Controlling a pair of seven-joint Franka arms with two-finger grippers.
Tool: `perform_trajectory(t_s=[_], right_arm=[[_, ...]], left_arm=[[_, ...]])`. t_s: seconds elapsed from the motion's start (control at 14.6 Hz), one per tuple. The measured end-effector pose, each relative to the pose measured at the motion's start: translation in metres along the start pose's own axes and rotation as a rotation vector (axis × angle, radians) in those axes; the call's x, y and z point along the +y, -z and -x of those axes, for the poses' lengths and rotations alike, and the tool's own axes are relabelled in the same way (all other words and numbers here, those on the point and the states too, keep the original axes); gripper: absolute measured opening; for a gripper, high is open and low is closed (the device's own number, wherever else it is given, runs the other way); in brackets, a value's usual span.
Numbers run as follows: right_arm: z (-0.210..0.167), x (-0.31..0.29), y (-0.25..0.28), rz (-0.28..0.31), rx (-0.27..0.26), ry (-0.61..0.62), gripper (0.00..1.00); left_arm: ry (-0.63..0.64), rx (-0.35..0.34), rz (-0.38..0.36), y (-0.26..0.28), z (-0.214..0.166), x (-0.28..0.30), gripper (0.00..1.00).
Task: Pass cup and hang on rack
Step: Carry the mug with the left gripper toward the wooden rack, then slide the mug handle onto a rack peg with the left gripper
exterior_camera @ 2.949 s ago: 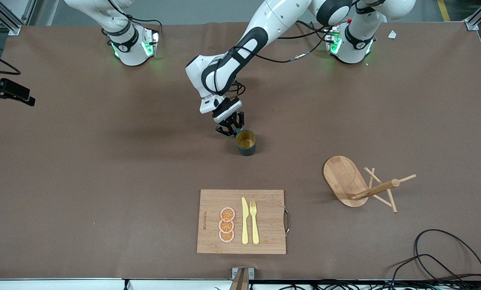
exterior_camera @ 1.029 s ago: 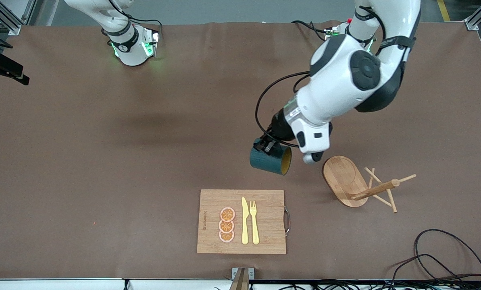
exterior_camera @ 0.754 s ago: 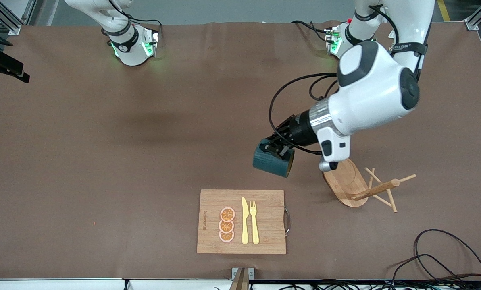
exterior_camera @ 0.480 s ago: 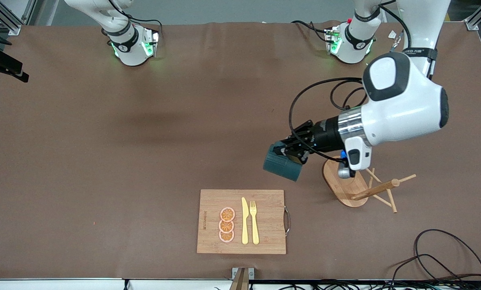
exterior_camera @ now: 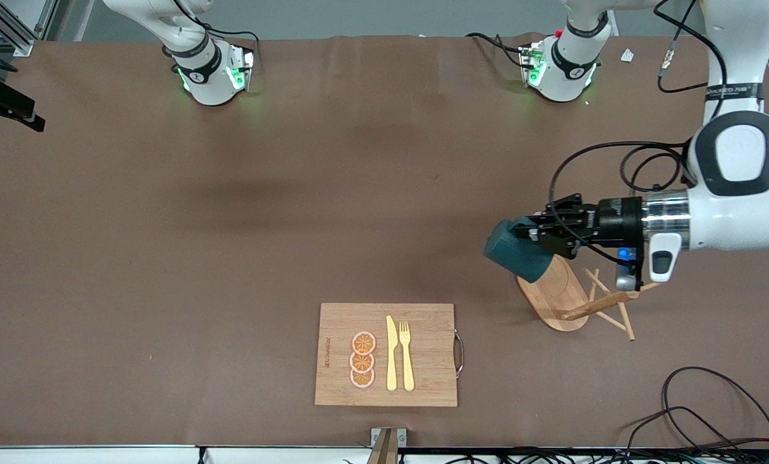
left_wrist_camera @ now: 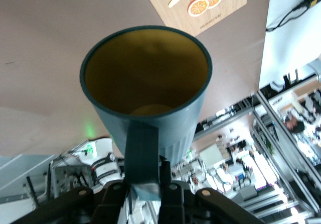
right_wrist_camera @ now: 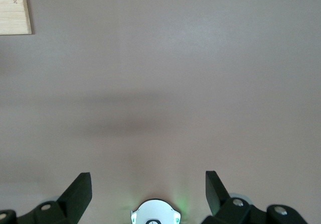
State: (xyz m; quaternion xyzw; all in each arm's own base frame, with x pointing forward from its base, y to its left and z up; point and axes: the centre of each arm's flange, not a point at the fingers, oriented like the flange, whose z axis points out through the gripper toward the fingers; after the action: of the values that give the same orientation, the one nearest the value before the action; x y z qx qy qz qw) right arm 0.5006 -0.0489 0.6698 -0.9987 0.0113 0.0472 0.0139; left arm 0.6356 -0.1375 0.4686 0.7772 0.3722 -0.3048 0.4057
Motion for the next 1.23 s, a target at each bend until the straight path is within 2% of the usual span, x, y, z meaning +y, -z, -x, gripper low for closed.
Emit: perform_trajectory(t_s=[0.27,0.69,1.23], right_arm=[[0.000,-0.001,0.000,0.000,0.000,0.001,1.00],[0.000,-0.001,0.000,0.000,0.000,0.002,1.00],[0.000,-0.004,0.000,0.001,0.000,0.007,1.00]], left_arm=[[-0.057,-0.072,0.020,0.006,-0.029,-0.036,0.21],[-0.104,-0.124,0.046,0.042,-0.052,-0.070,0.21],[-0.154,-0.148,0.077,0.052,-0.086,-0.100,0.21]])
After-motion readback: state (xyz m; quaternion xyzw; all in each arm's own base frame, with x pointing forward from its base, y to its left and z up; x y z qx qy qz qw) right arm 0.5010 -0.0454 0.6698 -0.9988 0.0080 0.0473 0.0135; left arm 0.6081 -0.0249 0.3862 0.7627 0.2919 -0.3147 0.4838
